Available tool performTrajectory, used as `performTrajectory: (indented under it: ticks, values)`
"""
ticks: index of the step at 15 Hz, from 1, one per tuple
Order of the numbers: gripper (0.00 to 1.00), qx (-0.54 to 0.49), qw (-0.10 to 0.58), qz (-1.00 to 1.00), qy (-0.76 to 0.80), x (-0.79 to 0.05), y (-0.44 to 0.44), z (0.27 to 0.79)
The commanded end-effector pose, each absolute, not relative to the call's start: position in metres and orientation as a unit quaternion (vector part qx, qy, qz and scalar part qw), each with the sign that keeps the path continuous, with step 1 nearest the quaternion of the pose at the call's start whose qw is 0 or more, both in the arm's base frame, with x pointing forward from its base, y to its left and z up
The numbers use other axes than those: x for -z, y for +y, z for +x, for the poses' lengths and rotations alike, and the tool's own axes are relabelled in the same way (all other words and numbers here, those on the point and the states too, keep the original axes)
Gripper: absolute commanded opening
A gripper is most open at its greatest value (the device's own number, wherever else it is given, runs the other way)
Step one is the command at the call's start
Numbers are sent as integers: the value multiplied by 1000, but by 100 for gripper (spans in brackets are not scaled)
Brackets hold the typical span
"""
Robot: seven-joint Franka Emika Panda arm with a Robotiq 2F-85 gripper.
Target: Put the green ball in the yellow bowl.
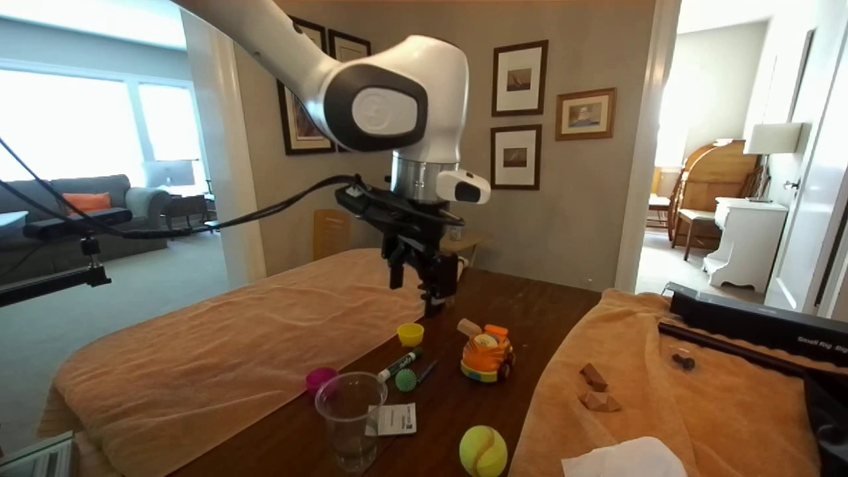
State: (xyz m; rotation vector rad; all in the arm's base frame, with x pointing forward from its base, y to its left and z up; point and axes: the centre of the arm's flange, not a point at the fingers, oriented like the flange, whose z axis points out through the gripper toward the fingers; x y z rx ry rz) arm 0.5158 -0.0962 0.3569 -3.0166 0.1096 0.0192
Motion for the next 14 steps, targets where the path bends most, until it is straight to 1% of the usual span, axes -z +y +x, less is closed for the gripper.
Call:
performTrajectory:
  ticks: [1, 5, 14]
  values:
    - [100, -16, 41, -999, 8, -322, -76, 571]
    - [100, -29, 23, -999, -4, -282, -54, 586]
    - [100, -44, 6, -999, 0, -228, -49, 576]
